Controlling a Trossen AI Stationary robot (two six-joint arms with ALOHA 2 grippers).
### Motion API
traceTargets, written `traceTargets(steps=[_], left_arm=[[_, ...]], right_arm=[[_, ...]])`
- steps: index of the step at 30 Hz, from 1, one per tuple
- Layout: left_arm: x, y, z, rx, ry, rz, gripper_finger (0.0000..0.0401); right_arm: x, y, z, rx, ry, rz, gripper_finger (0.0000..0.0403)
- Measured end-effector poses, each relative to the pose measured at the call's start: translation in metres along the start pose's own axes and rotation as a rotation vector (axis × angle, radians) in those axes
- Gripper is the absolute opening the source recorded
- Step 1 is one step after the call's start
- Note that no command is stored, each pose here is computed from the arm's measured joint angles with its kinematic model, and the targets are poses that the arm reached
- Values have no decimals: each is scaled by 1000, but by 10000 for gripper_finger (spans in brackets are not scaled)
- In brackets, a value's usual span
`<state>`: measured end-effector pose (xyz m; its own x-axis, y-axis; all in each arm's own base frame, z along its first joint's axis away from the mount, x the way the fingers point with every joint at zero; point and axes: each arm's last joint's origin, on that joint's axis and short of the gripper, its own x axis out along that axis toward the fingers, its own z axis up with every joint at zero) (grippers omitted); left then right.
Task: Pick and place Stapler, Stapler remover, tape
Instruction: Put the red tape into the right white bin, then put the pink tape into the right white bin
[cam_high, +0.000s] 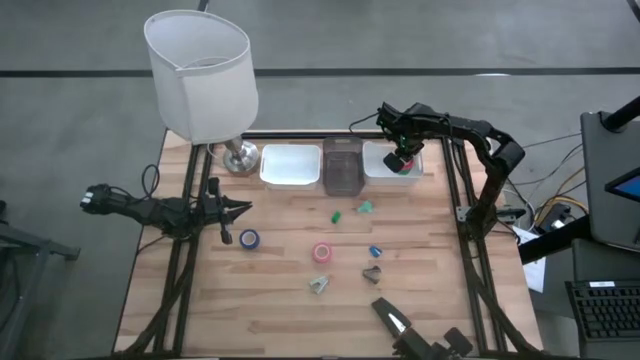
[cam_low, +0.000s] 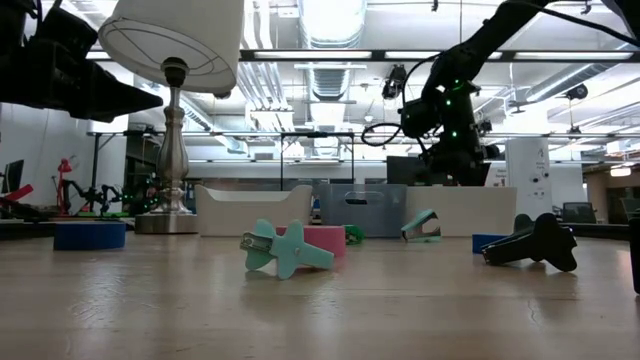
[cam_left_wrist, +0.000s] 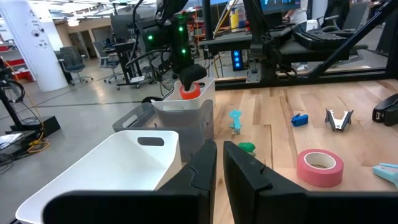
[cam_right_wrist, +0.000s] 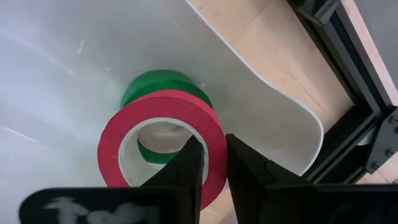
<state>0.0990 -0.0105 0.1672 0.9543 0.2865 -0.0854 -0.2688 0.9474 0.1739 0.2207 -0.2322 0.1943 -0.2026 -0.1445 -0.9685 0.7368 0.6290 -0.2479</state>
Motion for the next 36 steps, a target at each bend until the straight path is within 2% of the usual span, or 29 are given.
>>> traceTargets(steps=[8, 17, 20, 25, 27, 30, 33, 36], left_arm=[[0, 0, 0, 0, 0, 0, 32], [0, 0, 0, 0, 0, 0, 32], [0, 0, 0, 0, 0, 0, 32], [0, 0, 0, 0, 0, 0, 32], [0, 0, 0, 0, 0, 0, 32], [0, 0, 0, 0, 0, 0, 32], [0, 0, 0, 0, 0, 0, 32], [0, 0, 0, 0, 0, 0, 32]], right_arm=[[2, -1, 0, -20, 4, -45, 61], [-5, -2, -2, -34, -9, -42, 126], [-13, -3, -6, -43, -13, -39, 146], [-41, -2, -11, -36, -112, -24, 170], [-55, 1, -16, -28, -157, 20, 176], [-76, 11, -23, -29, -233, 177, 181], [-92, 30, -30, -104, -288, 358, 182], [-104, 56, -38, -187, -319, 425, 180]])
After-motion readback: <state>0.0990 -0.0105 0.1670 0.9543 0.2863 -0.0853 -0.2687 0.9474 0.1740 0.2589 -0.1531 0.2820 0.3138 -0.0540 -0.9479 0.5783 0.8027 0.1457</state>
